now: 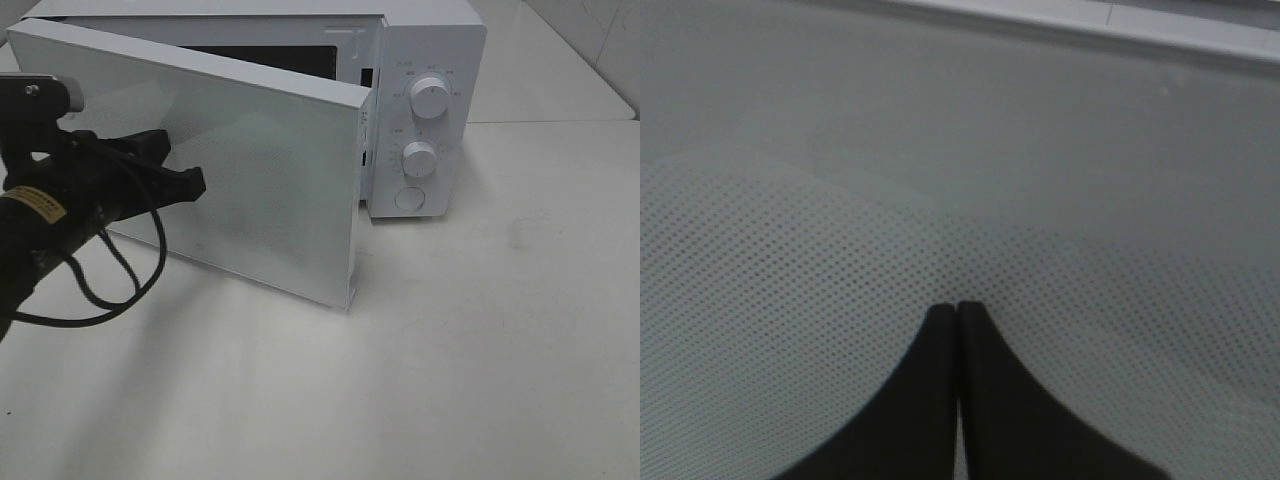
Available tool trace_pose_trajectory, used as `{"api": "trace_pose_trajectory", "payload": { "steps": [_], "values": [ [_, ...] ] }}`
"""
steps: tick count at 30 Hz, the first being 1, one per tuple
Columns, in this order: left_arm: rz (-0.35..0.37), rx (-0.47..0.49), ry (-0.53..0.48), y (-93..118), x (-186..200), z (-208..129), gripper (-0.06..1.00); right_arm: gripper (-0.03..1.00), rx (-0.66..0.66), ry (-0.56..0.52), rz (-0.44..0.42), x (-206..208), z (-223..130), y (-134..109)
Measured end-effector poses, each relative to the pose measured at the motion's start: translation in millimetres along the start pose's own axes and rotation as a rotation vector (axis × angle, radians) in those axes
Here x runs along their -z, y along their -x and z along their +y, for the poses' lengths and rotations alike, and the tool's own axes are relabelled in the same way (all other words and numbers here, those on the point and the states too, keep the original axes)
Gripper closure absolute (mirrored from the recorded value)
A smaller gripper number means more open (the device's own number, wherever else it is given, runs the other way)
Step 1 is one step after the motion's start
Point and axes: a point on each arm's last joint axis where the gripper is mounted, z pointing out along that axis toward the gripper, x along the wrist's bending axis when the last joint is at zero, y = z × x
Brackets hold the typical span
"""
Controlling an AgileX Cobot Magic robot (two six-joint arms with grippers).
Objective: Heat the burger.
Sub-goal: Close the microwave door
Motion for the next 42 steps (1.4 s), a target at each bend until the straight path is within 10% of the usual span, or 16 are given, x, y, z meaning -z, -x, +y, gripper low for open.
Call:
{"api": "trace_pose_trajectory", "payload": {
  "steps": [16,42],
  "values": [
    [0.162,0.039,-0.024,32,-66,12,0.94,0.2,0.0,0.0,0.0,0,0,0],
    [0.109,0.03,-0.22,49,-102,0,0.94,0.2,-0.001,0.0,0.001,0,0,0]
  ]
}}
